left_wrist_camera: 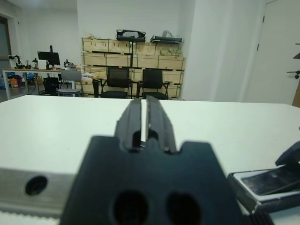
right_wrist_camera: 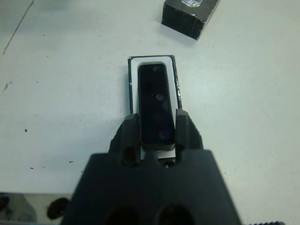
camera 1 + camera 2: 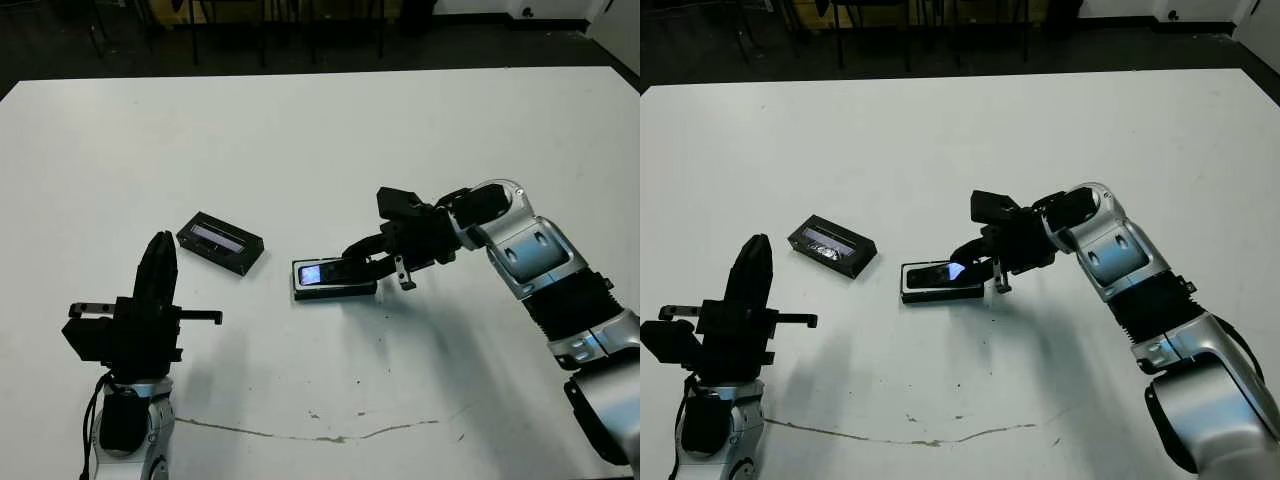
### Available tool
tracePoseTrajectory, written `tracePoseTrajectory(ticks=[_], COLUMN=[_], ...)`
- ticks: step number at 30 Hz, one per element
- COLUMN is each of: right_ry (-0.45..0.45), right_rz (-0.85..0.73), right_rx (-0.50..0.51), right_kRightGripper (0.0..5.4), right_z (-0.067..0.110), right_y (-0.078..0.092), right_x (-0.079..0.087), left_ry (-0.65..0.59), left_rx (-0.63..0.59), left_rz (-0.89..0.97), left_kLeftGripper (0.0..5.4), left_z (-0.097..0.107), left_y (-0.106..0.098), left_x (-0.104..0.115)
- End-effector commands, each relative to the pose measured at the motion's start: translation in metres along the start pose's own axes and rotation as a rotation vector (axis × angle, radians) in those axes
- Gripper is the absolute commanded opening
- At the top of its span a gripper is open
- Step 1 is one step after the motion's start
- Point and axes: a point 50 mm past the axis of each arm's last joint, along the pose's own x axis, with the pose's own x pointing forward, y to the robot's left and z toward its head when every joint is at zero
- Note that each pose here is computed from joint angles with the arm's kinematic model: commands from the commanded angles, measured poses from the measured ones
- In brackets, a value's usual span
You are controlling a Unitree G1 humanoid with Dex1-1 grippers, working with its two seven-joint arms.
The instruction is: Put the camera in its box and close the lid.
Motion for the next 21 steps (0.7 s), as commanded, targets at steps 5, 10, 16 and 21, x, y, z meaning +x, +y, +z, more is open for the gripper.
tracePoseTrajectory(ticks=[5,10,16,21], right_ry=[-0.006,-0.024,-0.065,-0.104], right_rz=[0.039,0.023,-0.038,-0.158], right_rx=[0.027,0.017,-0.089,-0.109], right_kRightGripper=[0.51,0.51,1.57,2.44], right_z=[0.007,0.007,0.014,0.018], right_y=[0.000,0.001,-0.007,-0.018], right_x=[0.014,0.013,-0.009,-0.041], left_ry=[0.059,0.058,0.061,0.060], left_rx=[0.001,-0.003,-0.011,0.001], left_rz=[0.016,0.016,0.019,0.017], left_kLeftGripper=[0.00,0.00,0.00,0.00], left_z=[-0.007,-0.007,-0.007,-0.007], left_y=[0.002,0.003,0.003,0.003], left_x=[-0.011,-0.012,-0.012,-0.012])
